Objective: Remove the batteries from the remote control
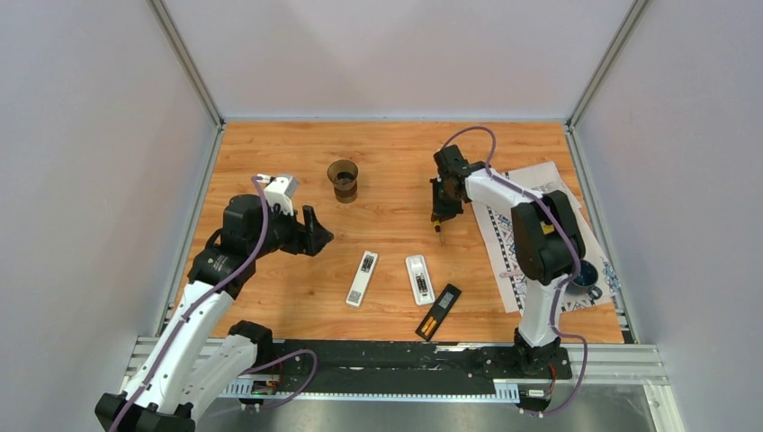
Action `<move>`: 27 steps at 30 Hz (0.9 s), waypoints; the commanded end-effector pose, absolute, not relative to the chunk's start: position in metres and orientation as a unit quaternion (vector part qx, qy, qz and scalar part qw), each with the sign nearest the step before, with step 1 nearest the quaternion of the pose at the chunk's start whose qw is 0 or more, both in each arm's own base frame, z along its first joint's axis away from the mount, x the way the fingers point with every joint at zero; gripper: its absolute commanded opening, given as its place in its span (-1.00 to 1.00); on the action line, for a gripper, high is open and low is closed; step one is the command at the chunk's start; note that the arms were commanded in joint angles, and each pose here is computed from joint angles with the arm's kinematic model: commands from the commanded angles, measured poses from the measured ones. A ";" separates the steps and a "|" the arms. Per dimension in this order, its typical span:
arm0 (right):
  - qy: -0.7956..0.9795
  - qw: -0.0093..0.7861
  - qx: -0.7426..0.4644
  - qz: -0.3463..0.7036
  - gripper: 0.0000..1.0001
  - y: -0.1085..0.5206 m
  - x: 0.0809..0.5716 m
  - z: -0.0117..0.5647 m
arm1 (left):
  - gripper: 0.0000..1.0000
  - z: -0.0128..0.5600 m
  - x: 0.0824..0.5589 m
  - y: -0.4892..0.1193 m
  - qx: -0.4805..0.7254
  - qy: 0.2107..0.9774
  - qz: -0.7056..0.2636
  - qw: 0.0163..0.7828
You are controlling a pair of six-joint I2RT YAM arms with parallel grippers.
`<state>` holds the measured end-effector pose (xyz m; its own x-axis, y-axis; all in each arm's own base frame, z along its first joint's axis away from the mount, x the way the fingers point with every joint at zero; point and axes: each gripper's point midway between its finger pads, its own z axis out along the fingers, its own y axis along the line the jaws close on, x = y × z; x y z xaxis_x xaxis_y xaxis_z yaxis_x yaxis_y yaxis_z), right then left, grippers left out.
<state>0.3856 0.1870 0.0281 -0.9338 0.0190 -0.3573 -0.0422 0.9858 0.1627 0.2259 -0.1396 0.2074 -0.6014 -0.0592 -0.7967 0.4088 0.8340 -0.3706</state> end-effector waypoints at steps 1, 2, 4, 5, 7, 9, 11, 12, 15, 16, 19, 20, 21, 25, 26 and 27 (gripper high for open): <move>0.941 0.256 -0.052 0.215 -1.00 0.220 0.377 0.114 | 0.66 0.245 0.232 -0.167 0.118 0.819 -0.331 0.454; 0.932 0.267 -0.063 0.238 -1.00 0.225 0.372 0.118 | 0.66 0.247 0.233 -0.172 0.121 0.817 -0.338 0.451; 0.903 0.289 -0.086 0.305 -1.00 0.240 0.356 0.155 | 0.65 0.254 0.236 -0.189 0.133 0.811 -0.355 0.446; 0.894 0.293 -0.092 0.325 -1.00 0.243 0.349 0.158 | 0.66 0.257 0.237 -0.196 0.138 0.808 -0.363 0.443; 0.863 0.306 -0.121 0.383 -1.00 0.254 0.328 0.188 | 0.65 0.266 0.241 -0.219 0.146 0.796 -0.394 0.436; 0.831 0.315 -0.150 0.432 -1.00 0.261 0.306 0.211 | 0.65 0.284 0.244 -0.239 0.158 0.770 -0.431 0.444; 0.806 0.329 -0.174 0.460 -1.00 0.265 0.294 0.228 | 0.65 0.286 0.246 -0.256 0.159 0.765 -0.453 0.430; 0.791 0.327 -0.191 0.480 -1.00 0.265 0.278 0.237 | 0.65 0.297 0.248 -0.263 0.166 0.753 -0.463 0.438; 0.763 0.344 -0.216 0.502 -1.00 0.266 0.257 0.257 | 0.66 0.313 0.254 -0.284 0.177 0.734 -0.491 0.435; 0.759 0.346 -0.221 0.506 -1.00 0.266 0.252 0.260 | 0.65 0.311 0.257 -0.291 0.172 0.735 -0.500 0.424; 0.738 0.361 -0.232 0.521 -1.00 0.265 0.240 0.278 | 0.65 0.321 0.259 -0.309 0.183 0.722 -0.517 0.422; 0.733 0.364 -0.235 0.525 -1.00 0.265 0.238 0.282 | 0.65 0.322 0.257 -0.314 0.188 0.721 -0.519 0.419; 0.728 0.369 -0.237 0.527 -1.00 0.264 0.235 0.288 | 0.64 0.326 0.258 -0.319 0.190 0.719 -0.520 0.420; 0.747 0.395 -0.194 0.498 -1.00 0.255 0.247 0.291 | 0.61 0.324 0.255 -0.326 0.193 0.720 -0.523 0.414; 0.754 0.395 -0.177 0.493 -1.00 0.253 0.250 0.292 | 0.61 0.325 0.254 -0.326 0.194 0.719 -0.523 0.415; 0.765 0.406 -0.152 0.477 -1.00 0.248 0.259 0.290 | 0.61 0.323 0.253 -0.325 0.191 0.721 -0.519 0.417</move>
<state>0.2420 0.2567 0.2757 -0.6461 0.0578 -0.7610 -0.6779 0.4146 0.6071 0.2570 -0.3209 0.2953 -0.6212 -0.1139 -0.7753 0.6726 0.4301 -0.6022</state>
